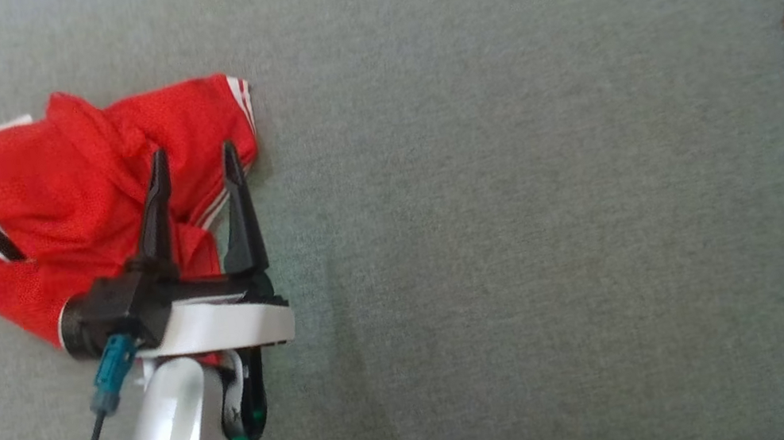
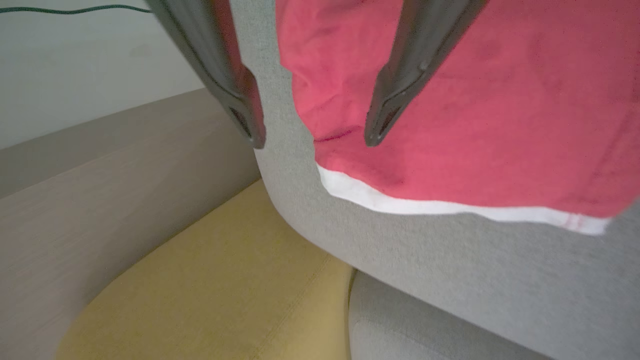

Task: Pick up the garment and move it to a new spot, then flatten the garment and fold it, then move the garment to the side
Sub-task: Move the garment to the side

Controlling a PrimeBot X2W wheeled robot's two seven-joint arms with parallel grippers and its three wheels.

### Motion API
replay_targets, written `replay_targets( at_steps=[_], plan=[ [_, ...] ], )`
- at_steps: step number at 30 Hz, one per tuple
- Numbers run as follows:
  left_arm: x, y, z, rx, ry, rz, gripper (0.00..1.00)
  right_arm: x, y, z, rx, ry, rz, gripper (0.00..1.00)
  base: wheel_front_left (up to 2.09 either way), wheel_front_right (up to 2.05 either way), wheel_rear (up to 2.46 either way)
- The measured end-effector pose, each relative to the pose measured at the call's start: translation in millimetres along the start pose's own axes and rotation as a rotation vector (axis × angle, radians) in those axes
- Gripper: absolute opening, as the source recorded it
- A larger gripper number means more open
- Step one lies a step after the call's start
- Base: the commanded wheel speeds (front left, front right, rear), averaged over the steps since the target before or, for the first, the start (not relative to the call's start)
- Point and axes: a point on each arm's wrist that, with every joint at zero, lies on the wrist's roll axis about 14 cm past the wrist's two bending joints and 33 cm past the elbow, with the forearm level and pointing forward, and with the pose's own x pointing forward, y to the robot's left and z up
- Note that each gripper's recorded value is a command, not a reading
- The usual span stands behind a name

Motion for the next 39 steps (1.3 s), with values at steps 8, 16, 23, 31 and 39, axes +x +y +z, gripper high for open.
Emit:
replay_targets(
  at_steps=[8,16,23,31,39],
  plan=[
    [-21.7,-11.6,24.4,0.003,-0.054,-0.014,1.0,-45.8,-2.8,92.7,0.144,-0.315,-0.028,1.0,0.0,0.0,0.0],
    [-42.7,-13.9,47.2,0.007,-0.113,-0.007,1.0,-124.7,20.3,188.7,0.369,-0.673,0.035,1.0,0.0,0.0,0.0],
    [-54.9,-14.4,52.6,0.0,-0.128,-0.004,1.0,-163.5,64.2,192.8,0.517,-0.761,0.144,1.0,0.0,0.0,0.0],
    [-72.8,-16.5,42.0,-0.013,-0.102,0.001,1.0,-165.6,117.3,125.2,0.607,-0.634,0.243,1.0,0.0,0.0,0.0],
    [-84.8,-13.1,31.6,-0.023,-0.076,0.023,1.0,-172.5,144.9,81.6,0.646,-0.535,0.288,1.0,0.0,0.0,0.0]
  ],
)
